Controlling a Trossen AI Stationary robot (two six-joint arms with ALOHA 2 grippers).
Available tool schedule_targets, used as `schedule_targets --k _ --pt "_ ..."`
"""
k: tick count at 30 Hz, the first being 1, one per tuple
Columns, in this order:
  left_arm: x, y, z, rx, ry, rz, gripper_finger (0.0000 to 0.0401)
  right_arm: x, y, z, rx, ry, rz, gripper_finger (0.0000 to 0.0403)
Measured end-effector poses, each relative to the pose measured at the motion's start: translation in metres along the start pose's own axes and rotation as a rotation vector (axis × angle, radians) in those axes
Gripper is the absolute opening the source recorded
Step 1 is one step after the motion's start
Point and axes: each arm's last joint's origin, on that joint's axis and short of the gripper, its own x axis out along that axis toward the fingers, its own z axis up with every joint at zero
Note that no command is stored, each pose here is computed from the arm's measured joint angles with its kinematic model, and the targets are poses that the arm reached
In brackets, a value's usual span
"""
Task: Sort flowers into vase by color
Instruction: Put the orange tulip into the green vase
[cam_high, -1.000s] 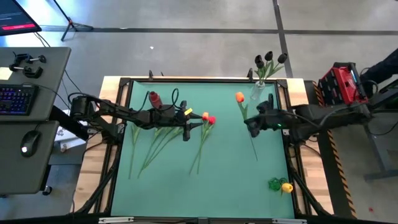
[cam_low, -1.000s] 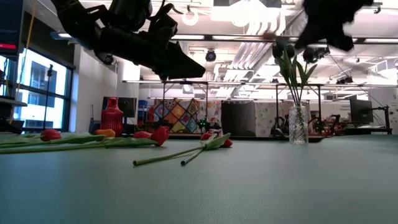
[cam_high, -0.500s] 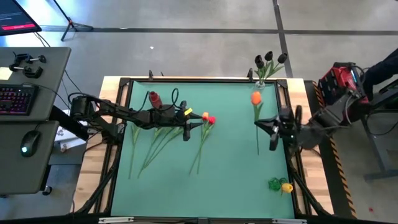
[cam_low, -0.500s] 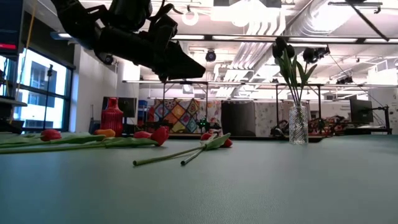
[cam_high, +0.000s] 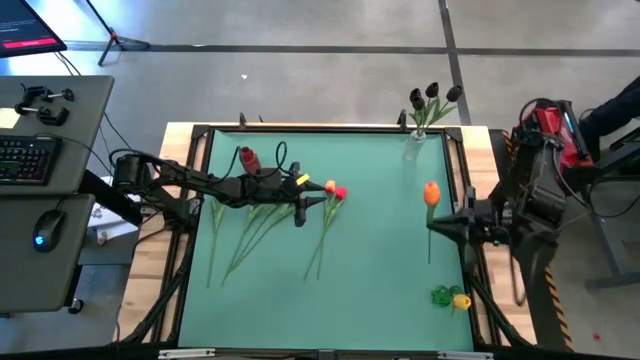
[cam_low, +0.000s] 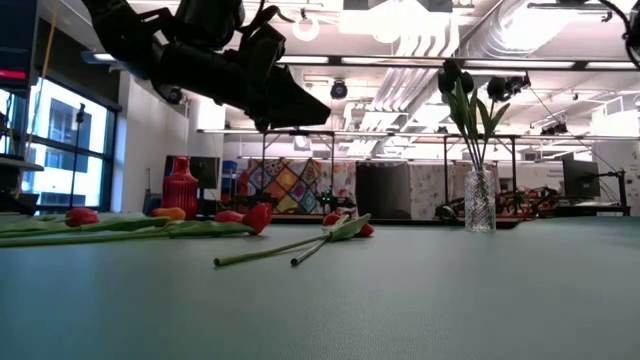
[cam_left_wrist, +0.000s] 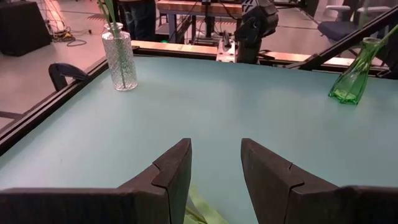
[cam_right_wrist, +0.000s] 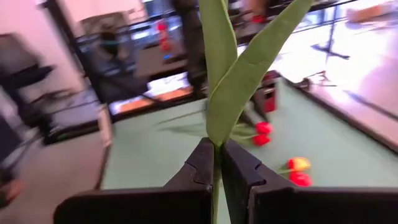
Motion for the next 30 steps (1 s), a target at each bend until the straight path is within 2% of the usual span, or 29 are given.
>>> schedule_targets --k 9,18,25,30 --pt "0.0 0.0 0.003 -0.04 -0.034 -0.002 0.0126 -0.025 0.001 -0.002 0.026 0.029 0.168 0.0" --pt "0.0 0.0 0.006 -0.069 -0.062 -0.01 0.0126 -0.048 0.0 -0.004 -0.032 0.094 0.325 0.0" --pt "0.0 0.0 0.006 -0.076 -0.061 -0.01 0.0126 -0.054 0.011 -0.024 -0.006 0.163 0.323 0.0" --pt "0.0 0.0 0.006 -0.086 -0.062 -0.01 0.0126 -0.058 0.029 -0.039 -0.058 0.135 0.308 0.0"
